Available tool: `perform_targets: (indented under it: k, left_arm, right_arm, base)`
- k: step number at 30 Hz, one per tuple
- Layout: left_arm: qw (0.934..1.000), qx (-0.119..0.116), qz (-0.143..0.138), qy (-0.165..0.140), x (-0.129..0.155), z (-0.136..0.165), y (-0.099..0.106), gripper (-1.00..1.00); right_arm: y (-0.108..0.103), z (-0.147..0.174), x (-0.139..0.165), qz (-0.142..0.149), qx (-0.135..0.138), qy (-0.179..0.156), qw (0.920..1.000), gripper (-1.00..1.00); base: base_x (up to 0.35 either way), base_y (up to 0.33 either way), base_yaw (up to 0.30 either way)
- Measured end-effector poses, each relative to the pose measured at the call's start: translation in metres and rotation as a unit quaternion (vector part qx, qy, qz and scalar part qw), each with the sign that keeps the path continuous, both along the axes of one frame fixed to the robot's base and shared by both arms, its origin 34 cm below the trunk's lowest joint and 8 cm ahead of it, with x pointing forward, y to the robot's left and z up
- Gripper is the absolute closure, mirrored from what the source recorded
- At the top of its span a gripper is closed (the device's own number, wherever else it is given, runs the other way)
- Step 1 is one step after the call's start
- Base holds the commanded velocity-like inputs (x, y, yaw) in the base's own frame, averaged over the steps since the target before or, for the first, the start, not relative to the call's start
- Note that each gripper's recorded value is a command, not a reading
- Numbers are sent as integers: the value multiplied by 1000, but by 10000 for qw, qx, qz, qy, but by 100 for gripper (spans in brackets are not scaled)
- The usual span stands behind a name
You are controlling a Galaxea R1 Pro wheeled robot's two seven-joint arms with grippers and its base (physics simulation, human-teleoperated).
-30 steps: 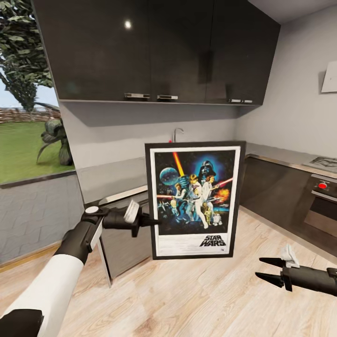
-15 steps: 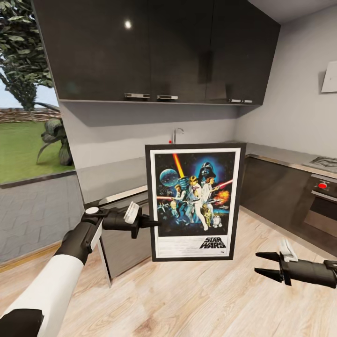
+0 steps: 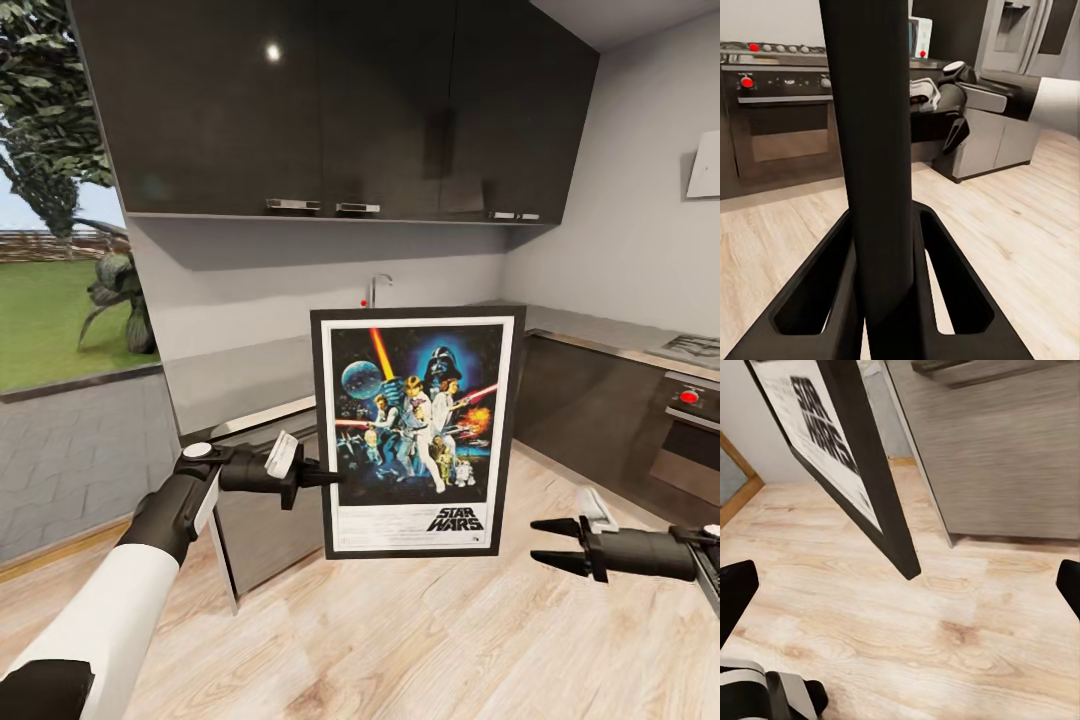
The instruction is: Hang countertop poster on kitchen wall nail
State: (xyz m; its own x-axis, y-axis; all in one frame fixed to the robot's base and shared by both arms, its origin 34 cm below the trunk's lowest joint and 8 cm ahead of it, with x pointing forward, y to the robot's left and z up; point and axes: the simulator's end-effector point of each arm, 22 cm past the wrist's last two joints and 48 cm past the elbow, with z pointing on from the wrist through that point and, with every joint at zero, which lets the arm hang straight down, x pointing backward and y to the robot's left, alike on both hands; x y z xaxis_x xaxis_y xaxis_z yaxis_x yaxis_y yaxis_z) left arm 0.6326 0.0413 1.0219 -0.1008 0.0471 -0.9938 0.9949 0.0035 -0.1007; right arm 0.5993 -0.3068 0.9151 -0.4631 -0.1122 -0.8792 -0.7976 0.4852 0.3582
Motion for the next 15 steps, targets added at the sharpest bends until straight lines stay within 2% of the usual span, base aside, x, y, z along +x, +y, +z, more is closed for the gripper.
perform_targets:
  k: [10,15]
  left_arm:
    - [10000,0,-13,0,-1,0,-1,100]
    - [10000,9,-24,1,-1,0,-2,100]
  right_arm:
    - [6,5,4,42,38,-3,10000,-100]
    - [16,2,3,149,39,31,9999,-100]
  base:
    - [0,0,0]
    - [0,0,0]
